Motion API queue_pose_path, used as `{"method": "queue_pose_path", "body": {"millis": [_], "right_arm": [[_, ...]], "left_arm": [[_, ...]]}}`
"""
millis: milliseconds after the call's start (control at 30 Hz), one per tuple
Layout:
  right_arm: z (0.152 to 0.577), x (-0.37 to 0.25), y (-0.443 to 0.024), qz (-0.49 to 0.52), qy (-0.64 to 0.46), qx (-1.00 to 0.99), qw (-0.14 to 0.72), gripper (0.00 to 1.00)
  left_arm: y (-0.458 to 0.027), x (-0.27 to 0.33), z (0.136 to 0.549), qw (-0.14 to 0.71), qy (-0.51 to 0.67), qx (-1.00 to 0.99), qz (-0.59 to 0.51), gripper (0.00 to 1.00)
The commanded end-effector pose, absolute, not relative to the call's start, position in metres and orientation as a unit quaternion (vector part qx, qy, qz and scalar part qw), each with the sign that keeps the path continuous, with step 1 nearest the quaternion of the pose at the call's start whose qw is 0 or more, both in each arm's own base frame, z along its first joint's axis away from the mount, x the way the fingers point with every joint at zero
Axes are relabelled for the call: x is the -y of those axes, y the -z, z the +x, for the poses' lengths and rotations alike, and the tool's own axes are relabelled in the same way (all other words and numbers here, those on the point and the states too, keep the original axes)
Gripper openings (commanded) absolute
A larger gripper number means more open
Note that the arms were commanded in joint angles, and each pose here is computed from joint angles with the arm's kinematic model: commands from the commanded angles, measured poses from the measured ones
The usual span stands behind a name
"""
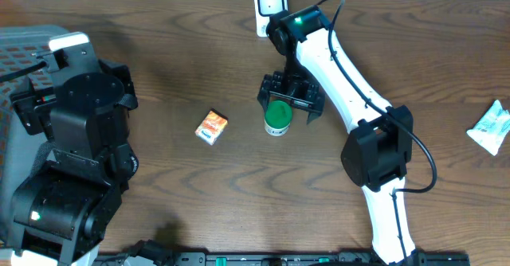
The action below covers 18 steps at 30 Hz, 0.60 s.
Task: Scan the item barcode
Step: 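Close the right gripper around the jar's green cap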
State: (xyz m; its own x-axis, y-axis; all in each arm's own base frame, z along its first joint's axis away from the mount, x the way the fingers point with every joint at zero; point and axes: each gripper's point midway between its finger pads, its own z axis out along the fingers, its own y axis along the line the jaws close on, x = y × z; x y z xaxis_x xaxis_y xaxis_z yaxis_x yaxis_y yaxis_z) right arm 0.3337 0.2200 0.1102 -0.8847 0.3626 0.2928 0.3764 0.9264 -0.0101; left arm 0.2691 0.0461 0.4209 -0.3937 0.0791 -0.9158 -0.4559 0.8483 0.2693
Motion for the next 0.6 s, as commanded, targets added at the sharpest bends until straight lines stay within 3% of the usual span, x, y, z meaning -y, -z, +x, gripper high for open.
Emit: {"method": "queue_pose_path", "body": {"millis": [0,567], "right_arm": [[0.334,-0.228,-0.119,-0.317,0.015,0.939,0.133,0.99],[0.340,-0.226,-0.099,-0.339,-0.040,0.938,0.068,0.99]], "left_arm": [[-0.423,-0.048,0.268,0.541,-0.247,-0.794,-0.127,0.98],[-0.423,-0.048,0.268,0.541,-0.247,-0.794,-0.127,0.98]]}}
